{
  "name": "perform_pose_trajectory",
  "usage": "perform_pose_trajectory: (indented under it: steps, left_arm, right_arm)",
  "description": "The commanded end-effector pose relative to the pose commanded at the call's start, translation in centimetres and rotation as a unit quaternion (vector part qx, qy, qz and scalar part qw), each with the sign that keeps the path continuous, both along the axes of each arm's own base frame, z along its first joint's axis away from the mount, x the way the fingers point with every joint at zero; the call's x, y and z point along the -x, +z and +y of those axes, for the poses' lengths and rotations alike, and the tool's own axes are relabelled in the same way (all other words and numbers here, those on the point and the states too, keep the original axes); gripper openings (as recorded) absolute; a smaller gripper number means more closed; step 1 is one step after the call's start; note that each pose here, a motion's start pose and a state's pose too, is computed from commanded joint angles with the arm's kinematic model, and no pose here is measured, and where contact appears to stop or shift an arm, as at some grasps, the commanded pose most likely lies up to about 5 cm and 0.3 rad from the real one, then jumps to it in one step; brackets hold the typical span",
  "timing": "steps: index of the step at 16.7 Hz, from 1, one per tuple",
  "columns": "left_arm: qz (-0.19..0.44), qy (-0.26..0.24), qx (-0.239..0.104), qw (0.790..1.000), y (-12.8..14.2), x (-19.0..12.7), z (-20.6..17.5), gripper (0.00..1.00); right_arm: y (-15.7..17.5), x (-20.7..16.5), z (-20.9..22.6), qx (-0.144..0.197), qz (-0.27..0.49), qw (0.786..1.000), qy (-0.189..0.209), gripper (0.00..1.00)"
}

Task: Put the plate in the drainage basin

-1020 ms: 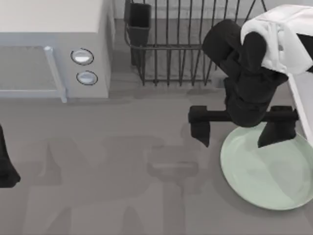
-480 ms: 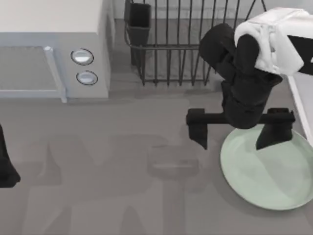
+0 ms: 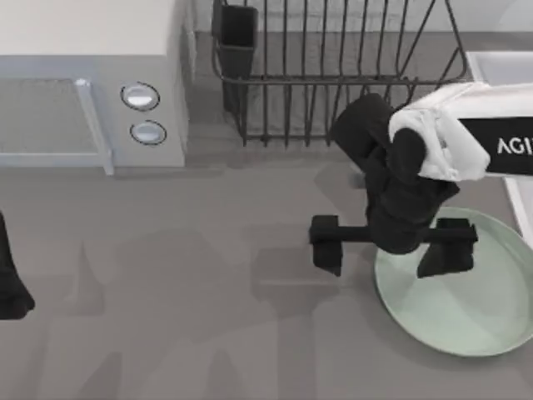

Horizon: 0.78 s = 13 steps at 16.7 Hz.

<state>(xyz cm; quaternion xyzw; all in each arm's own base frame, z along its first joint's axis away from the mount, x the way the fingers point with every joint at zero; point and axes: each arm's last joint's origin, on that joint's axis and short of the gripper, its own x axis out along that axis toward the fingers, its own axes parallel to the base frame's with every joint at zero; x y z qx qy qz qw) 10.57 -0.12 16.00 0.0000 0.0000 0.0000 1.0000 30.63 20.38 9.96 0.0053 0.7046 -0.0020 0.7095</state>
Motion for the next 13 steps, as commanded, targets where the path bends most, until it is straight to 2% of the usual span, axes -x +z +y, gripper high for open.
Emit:
perform_pose_trajectory:
  steps: [2, 6, 13]
  left_arm:
    - [0.000, 0.000, 0.000, 1.000, 0.00, 0.00, 0.00, 1.00]
    - [0.000, 0.000, 0.000, 1.000, 0.00, 0.00, 0.00, 1.00]
    - [0.000, 0.000, 0.000, 1.000, 0.00, 0.00, 0.00, 1.00]
  right_arm:
    - [-1.03, 0.20, -0.10, 0.002, 0.003, 1.000, 0.000, 1.00]
    - [-1.06, 0.21, -0.11, 0.002, 0.003, 1.000, 0.000, 1.00]
    - [-1.06, 0.21, -0.11, 0.002, 0.003, 1.000, 0.000, 0.47]
